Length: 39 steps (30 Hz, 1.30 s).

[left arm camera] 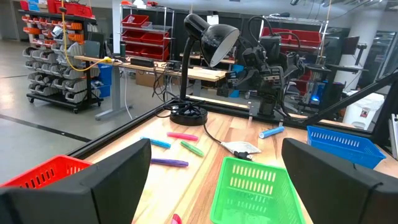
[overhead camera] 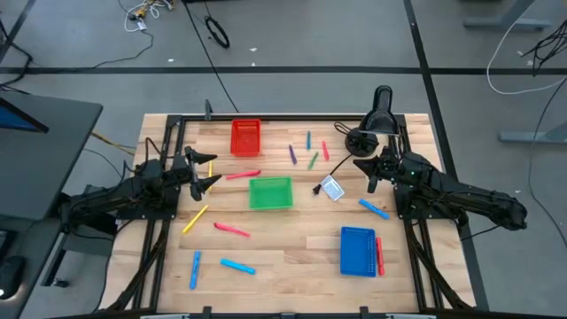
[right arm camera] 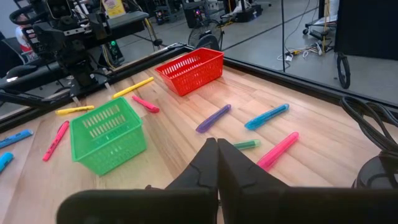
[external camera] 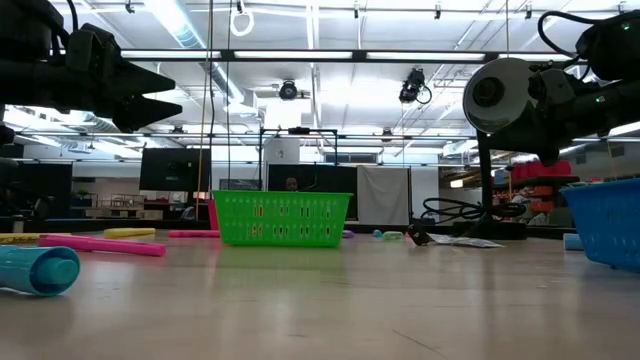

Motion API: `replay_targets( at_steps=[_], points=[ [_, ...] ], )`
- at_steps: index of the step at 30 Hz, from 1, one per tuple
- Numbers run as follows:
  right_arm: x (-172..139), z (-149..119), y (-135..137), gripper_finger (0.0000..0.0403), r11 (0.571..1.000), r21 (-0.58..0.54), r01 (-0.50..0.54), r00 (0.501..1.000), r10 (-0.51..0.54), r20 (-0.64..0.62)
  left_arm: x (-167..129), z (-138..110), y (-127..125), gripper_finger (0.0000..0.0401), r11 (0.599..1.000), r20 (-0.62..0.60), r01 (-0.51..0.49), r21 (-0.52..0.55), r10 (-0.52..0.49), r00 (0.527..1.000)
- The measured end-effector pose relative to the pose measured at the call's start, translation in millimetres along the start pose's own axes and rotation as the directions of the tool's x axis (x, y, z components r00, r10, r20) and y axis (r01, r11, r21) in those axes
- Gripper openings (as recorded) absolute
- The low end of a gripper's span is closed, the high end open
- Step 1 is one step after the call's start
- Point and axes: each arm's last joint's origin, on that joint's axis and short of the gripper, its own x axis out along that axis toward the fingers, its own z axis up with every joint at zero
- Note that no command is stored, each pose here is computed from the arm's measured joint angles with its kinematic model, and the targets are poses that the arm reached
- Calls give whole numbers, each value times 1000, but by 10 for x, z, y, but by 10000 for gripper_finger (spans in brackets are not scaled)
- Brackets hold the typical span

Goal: Pick & Place Markers

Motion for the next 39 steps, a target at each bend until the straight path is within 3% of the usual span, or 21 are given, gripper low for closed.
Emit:
replay_targets(
  at_steps=[25,35,39],
  points=[
    [0,0,0,0,1000,0,0,1000,0,0,-2,32,0,367,1000,23,-12,-5,12,1000],
    [0,0,0,0,1000,0,0,1000,0,0,-86,564,-52,367,999,38,-46,19,45,998],
    [0,1,0,0,1000,0,0,1000,0,1,-97,789,-78,367,999,-9,-50,21,51,999]
  ],
)
